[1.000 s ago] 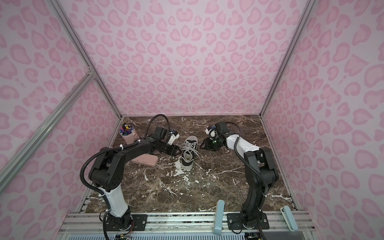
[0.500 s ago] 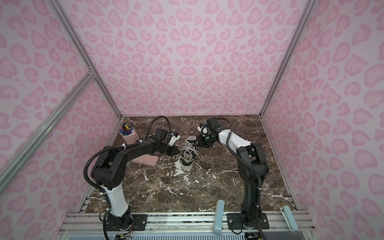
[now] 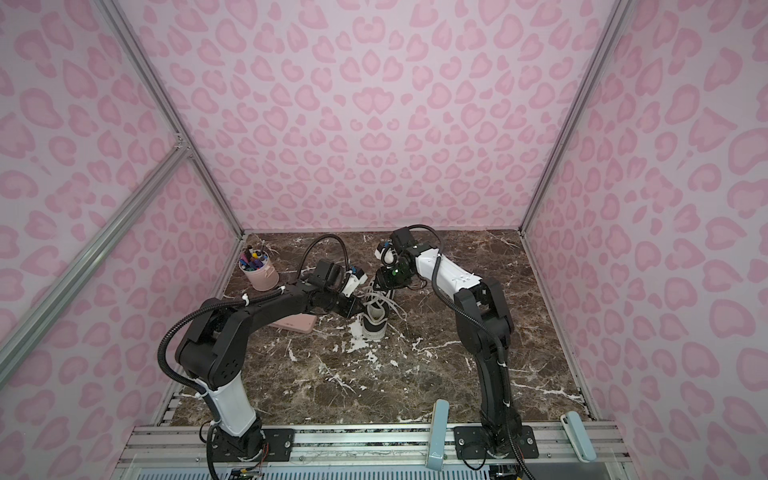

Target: Tie the shoes

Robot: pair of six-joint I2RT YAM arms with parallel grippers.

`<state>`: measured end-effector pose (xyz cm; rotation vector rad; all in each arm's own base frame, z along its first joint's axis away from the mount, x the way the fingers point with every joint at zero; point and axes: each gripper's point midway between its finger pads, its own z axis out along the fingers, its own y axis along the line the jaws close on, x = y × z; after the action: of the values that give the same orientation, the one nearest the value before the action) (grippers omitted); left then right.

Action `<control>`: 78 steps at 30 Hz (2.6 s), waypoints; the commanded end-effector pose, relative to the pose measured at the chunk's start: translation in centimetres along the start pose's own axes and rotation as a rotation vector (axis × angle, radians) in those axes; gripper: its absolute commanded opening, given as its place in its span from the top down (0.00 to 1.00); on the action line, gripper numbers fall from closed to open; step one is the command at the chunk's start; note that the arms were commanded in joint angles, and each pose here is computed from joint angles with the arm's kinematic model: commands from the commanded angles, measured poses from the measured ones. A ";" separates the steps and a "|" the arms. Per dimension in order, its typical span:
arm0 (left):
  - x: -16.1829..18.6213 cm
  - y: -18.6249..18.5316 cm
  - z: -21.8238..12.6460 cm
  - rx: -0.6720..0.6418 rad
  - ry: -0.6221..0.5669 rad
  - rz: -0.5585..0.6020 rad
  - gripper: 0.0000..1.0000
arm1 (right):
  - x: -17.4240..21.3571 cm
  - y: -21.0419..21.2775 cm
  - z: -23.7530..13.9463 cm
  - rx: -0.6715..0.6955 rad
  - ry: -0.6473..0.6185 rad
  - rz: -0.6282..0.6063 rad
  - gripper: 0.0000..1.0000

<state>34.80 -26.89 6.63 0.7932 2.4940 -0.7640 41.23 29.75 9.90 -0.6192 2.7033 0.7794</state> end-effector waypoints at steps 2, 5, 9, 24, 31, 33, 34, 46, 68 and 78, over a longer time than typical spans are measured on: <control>0.1 0.0 -0.2 -0.011 -0.002 -0.012 0.96 | 1.0 -0.8 0.6 0.044 0.052 -0.043 0.52; -0.1 0.0 -0.2 -0.011 -0.005 -0.015 0.96 | 0.9 -0.5 1.0 0.023 0.055 -0.064 0.48; -0.1 0.1 -0.3 -0.018 -0.006 -0.014 0.96 | 0.7 -0.1 1.4 -0.009 0.056 -0.093 0.42; -0.4 0.2 -0.5 -0.027 -0.008 -0.020 0.96 | 0.4 0.4 3.0 -0.049 0.065 -0.122 0.45; -0.8 0.4 -0.7 -0.029 -0.015 -0.029 0.96 | 0.6 0.4 3.6 -0.033 0.066 -0.130 0.56; -1.0 0.4 -0.9 -0.028 -0.023 -0.033 0.96 | 0.6 0.6 3.6 -0.036 0.059 -0.132 0.60; -1.0 0.5 -0.9 -0.028 -0.023 -0.038 0.96 | 0.6 0.6 3.6 -0.039 0.054 -0.129 0.64; -0.9 0.8 -0.5 -0.022 -0.004 -0.053 0.96 | -0.3 2.3 2.6 -0.139 -0.068 -0.053 0.91; -4.4 2.3 1.1 0.025 0.017 -0.113 0.96 | -0.2 3.4 0.4 -0.399 -0.244 0.107 0.95; -6.4 2.2 1.2 0.047 -0.011 -0.102 0.96 | 0.3 3.9 0.2 -0.432 -0.242 0.101 0.94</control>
<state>41.25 -28.32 8.05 0.6734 2.5270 -0.8313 39.28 32.17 10.38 -0.4069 2.4250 1.3348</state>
